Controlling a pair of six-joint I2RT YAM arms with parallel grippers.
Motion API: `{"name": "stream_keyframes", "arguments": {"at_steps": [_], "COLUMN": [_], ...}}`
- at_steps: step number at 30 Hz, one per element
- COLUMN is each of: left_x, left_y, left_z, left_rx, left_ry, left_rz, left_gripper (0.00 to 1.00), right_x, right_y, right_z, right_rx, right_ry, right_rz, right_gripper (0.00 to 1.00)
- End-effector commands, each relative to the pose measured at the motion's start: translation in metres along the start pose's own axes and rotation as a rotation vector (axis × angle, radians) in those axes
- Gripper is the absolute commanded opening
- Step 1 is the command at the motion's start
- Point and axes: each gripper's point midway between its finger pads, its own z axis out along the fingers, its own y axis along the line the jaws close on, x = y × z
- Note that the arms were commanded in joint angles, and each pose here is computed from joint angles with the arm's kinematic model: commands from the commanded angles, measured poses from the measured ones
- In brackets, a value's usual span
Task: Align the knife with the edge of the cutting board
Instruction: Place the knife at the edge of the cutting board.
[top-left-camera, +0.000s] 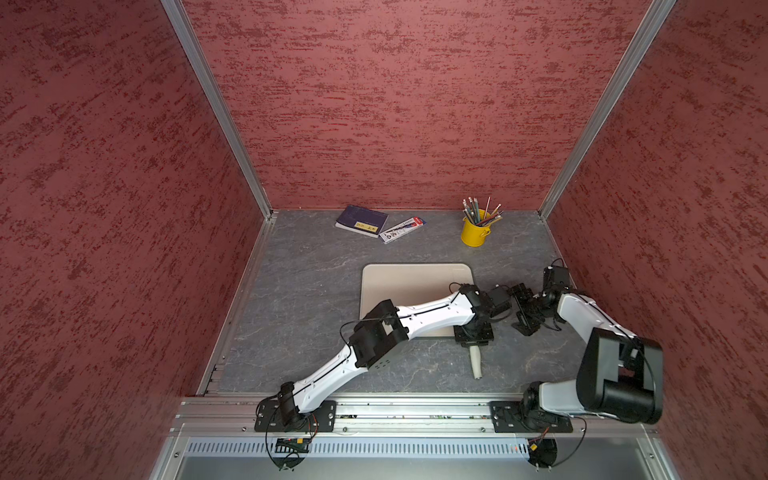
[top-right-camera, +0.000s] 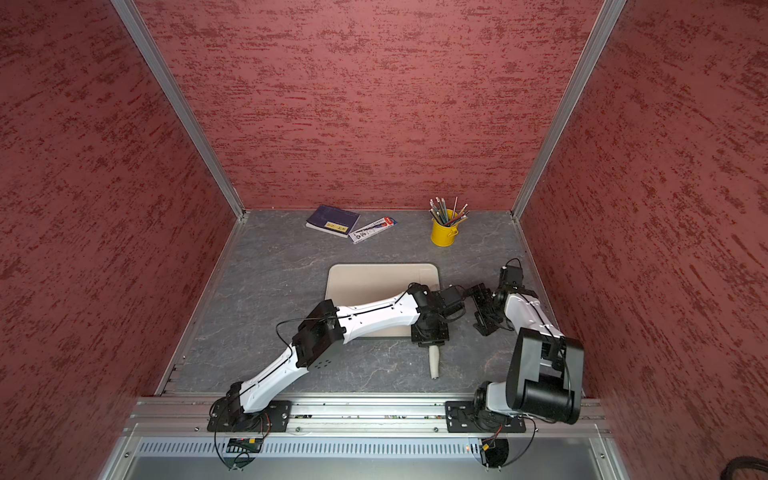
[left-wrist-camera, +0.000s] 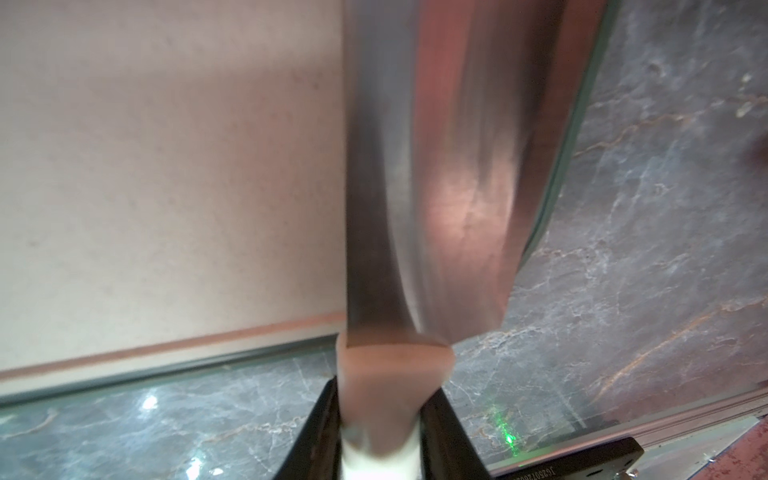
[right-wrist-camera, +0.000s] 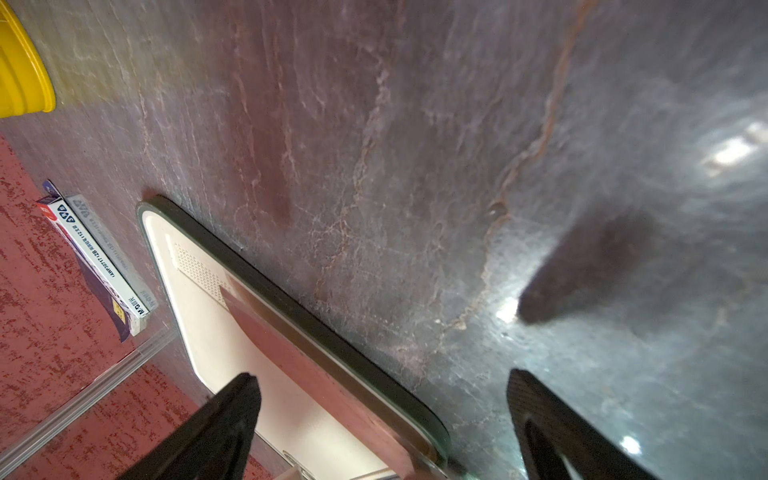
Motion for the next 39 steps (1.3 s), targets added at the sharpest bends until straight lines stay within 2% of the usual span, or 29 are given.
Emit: {"name": "stream_keyframes", "arguments": {"at_steps": [1,21,39], "left_x": [0.001,0.001,0.013], "left_y": [0.012,-0.003,-0.003], "left_z": [0.013,-0.001,-0.007], "left_rx": [-0.049,0.027,0.015], "left_ry": [-0.003,0.016,0.040], "left_rz": [0.014,-0.036,-0.046], "left_gripper": [0.00,0.00,0.00], "right_x": [0.005,0.006,0.007], "right_y": [-0.007,-0.007,-0.007], "right_z": [0.001,0.001,0.001], "right_rx": [0.003,0.004,-0.001], "right_ry": [0.010,0.015,0.016], "right_rz": [0.009,0.012,0.014], "right_gripper": [0.98,0.98,0.98]}}
